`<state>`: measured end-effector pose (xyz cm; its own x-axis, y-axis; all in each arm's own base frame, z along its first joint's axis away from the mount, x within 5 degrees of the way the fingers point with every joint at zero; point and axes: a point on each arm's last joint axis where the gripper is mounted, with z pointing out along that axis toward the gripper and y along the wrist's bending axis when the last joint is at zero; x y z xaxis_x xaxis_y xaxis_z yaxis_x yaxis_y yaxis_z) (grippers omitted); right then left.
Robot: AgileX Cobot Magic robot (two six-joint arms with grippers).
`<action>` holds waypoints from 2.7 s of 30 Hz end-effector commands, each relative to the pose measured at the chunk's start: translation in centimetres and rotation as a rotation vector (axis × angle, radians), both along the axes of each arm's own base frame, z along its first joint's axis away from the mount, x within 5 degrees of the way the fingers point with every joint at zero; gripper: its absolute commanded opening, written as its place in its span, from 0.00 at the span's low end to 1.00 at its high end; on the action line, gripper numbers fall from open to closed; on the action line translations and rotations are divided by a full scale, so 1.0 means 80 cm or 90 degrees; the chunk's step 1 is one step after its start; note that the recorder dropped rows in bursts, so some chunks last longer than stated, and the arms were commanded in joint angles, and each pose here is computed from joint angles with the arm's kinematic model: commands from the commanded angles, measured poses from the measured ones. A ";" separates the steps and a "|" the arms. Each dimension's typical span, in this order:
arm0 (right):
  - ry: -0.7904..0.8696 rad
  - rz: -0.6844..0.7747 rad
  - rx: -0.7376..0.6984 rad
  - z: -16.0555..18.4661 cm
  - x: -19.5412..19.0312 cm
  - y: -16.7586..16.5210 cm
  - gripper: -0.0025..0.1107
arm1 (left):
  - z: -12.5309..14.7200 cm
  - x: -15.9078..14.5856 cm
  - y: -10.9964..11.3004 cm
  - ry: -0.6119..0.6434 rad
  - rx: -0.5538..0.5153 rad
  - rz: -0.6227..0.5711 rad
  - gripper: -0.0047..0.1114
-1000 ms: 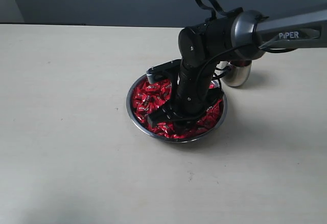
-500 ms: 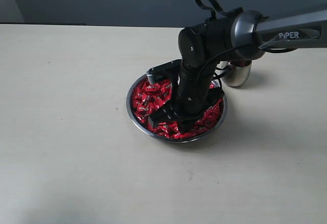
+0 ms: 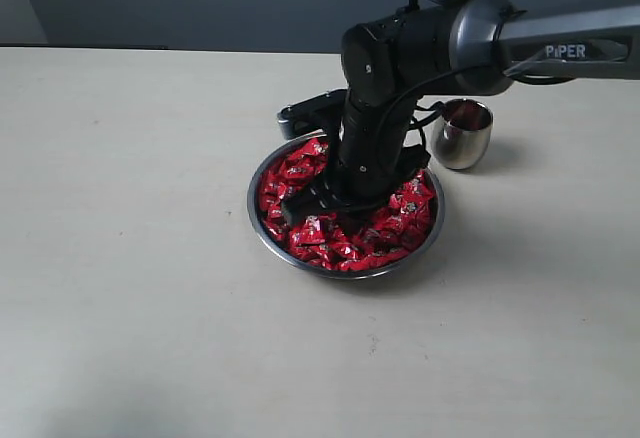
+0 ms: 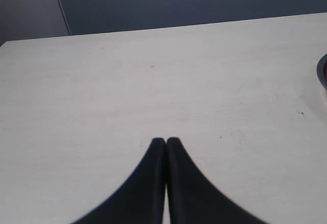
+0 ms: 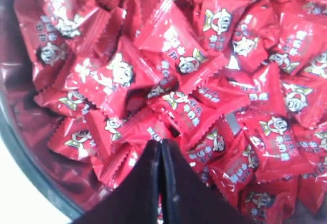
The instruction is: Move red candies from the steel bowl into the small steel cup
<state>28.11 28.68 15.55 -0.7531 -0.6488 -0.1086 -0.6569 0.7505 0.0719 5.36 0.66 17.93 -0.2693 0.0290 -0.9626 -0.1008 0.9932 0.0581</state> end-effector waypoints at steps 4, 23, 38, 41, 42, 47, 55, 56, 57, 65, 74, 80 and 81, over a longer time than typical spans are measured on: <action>0.021 0.013 -0.040 0.013 -0.006 -0.009 0.01 | 0.005 0.000 0.000 -0.013 0.000 0.000 0.04; -0.055 -0.025 0.054 0.060 -0.048 -0.049 0.01 | 0.005 0.000 0.000 -0.013 0.000 0.000 0.04; -0.016 -0.041 0.042 0.024 -0.042 -0.039 0.28 | 0.005 0.000 0.000 -0.013 0.000 0.000 0.04; -0.015 -0.041 0.042 0.024 -0.042 -0.039 0.37 | 0.005 0.000 0.000 -0.013 0.000 0.000 0.04; -0.015 -0.041 0.042 0.024 -0.042 -0.039 0.39 | 0.005 0.000 0.000 -0.013 0.000 0.000 0.04; -0.031 -0.037 0.048 0.024 -0.039 -0.038 0.40 | 0.005 0.000 0.000 -0.013 0.000 0.000 0.04; -0.015 -0.038 0.031 0.003 -0.036 -0.035 0.40 | 0.005 0.000 0.000 -0.013 0.000 0.000 0.04; -0.013 -0.038 0.028 0.001 -0.036 -0.035 0.40 | 0.005 0.000 0.000 -0.013 0.000 0.000 0.04; -0.012 -0.042 0.027 -0.001 -0.036 -0.035 0.40 | 0.005 0.000 0.000 -0.013 0.000 0.000 0.04; -0.018 -0.044 0.031 -0.007 -0.033 -0.033 0.39 | 0.005 0.000 0.000 -0.013 0.000 0.000 0.04; 0.003 -0.039 0.003 -0.025 -0.033 -0.034 0.39 | 0.005 0.000 0.000 -0.013 0.000 0.000 0.04; 0.009 -0.037 -0.007 -0.031 -0.033 -0.034 0.39 | 0.005 0.000 0.000 -0.013 0.000 0.000 0.04; 0.006 -0.035 -0.008 -0.031 -0.033 -0.035 0.39 | 0.005 0.000 0.000 -0.013 0.000 0.000 0.04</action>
